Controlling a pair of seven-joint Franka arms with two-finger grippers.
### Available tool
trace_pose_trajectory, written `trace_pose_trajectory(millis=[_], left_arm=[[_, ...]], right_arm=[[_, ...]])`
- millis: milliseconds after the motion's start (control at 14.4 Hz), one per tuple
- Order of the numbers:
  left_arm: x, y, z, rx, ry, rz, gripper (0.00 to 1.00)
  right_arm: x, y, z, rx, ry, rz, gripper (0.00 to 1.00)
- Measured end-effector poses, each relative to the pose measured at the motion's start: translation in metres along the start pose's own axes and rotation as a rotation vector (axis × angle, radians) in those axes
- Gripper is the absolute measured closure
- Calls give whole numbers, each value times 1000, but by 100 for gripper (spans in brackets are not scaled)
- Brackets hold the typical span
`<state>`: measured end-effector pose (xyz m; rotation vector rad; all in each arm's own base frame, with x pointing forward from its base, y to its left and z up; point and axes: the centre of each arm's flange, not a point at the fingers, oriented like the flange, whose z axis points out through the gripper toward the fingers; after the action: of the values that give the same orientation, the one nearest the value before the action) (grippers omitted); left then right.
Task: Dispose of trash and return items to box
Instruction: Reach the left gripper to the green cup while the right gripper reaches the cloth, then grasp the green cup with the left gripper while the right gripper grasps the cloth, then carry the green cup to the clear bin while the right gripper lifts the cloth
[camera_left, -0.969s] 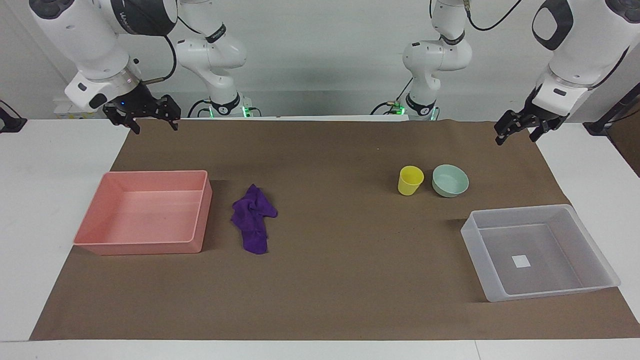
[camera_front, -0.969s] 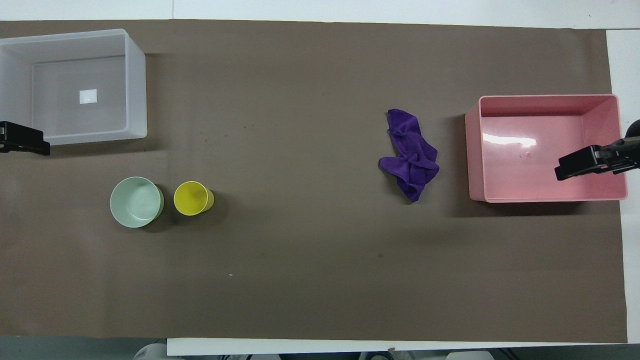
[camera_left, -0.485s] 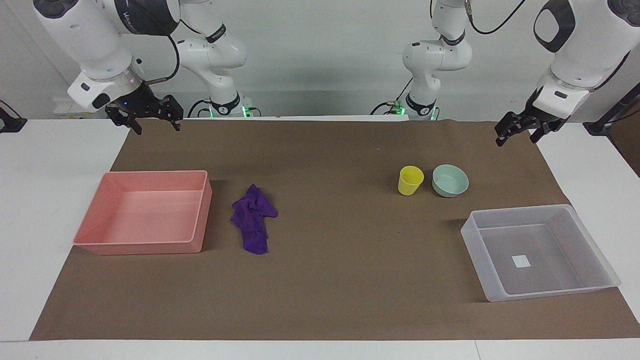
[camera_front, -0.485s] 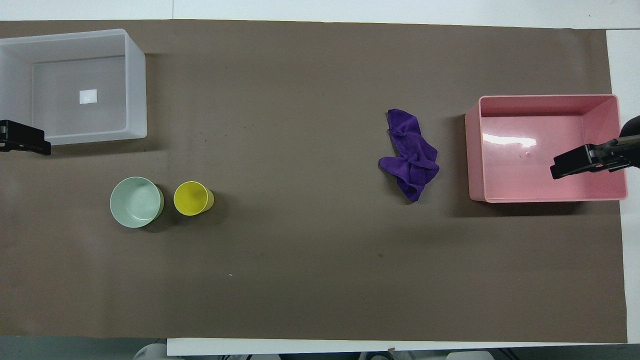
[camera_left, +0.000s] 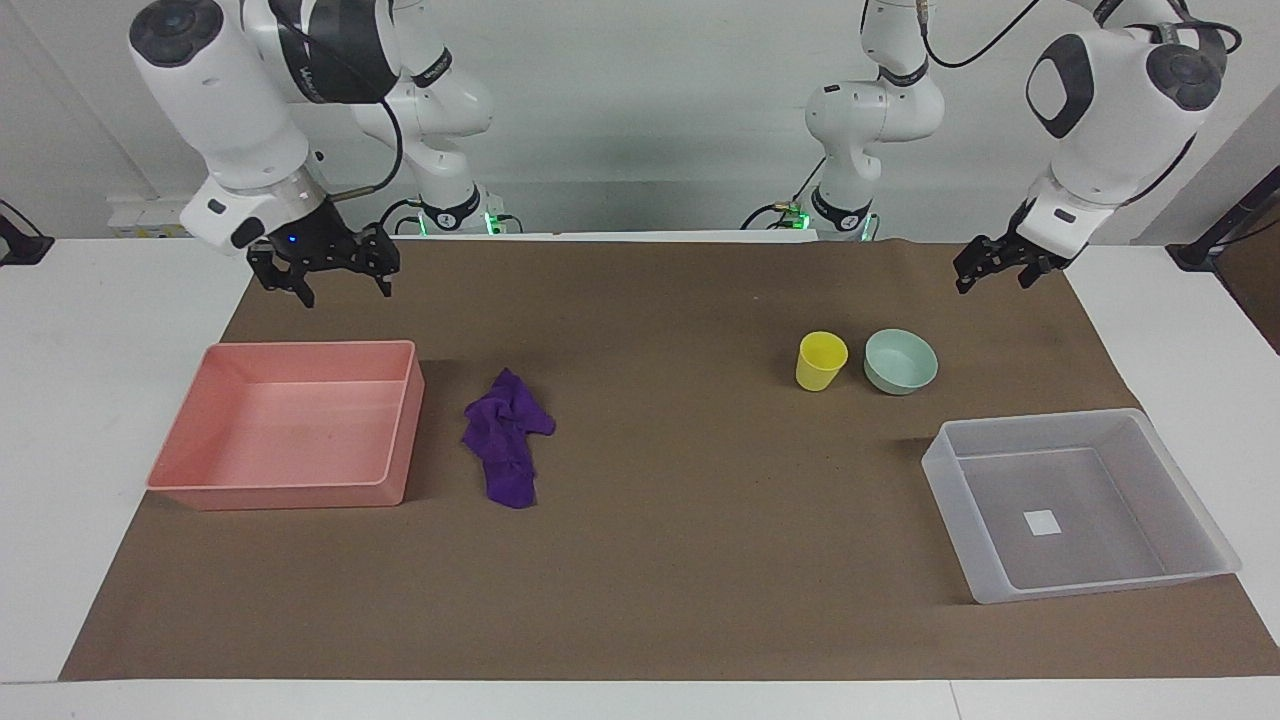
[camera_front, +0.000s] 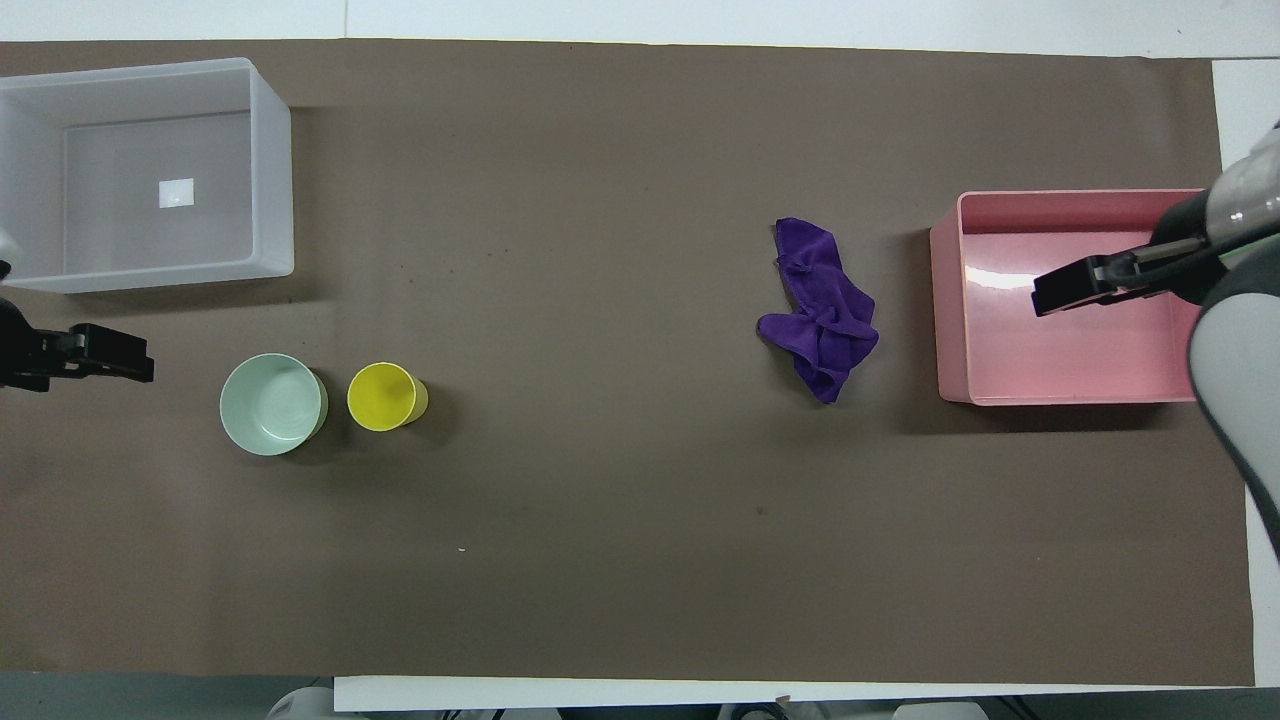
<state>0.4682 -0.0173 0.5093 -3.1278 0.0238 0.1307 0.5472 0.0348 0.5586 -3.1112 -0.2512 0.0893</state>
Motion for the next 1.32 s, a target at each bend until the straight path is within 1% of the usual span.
trace_pose_trajectory(millis=[138,415,692,831,900,969,1038,1108,1177,1315], left_arm=[[-18,0,33,-2,-1,3,0],[-28,3,106,-3,14,6,0],[-20,5,163,1,-11,6,0],[-16,6,185,2,-18,5,0],[-17,6,195,2,-20,-1,4],[-18,6,204,2,-16,-12,5],[-19,6,210,2,-12,-18,14],[-20,6,213,2,-8,-20,26],[-20,7,213,1,-1,-22,37],[-19,9,209,1,7,-23,65]], right_arm=[[16,-21,32,-2,9,-20,0],[35,-49,100,25,11,-39,1],[52,-87,163,38,57,-28,1],[56,-97,194,40,50,-35,1],[58,-98,208,41,48,-36,1],[59,-98,221,42,47,-34,1],[60,-97,233,43,47,-32,2],[59,-97,244,43,45,-31,5],[58,-96,253,44,37,-30,14],[56,-96,259,43,25,-29,43]])
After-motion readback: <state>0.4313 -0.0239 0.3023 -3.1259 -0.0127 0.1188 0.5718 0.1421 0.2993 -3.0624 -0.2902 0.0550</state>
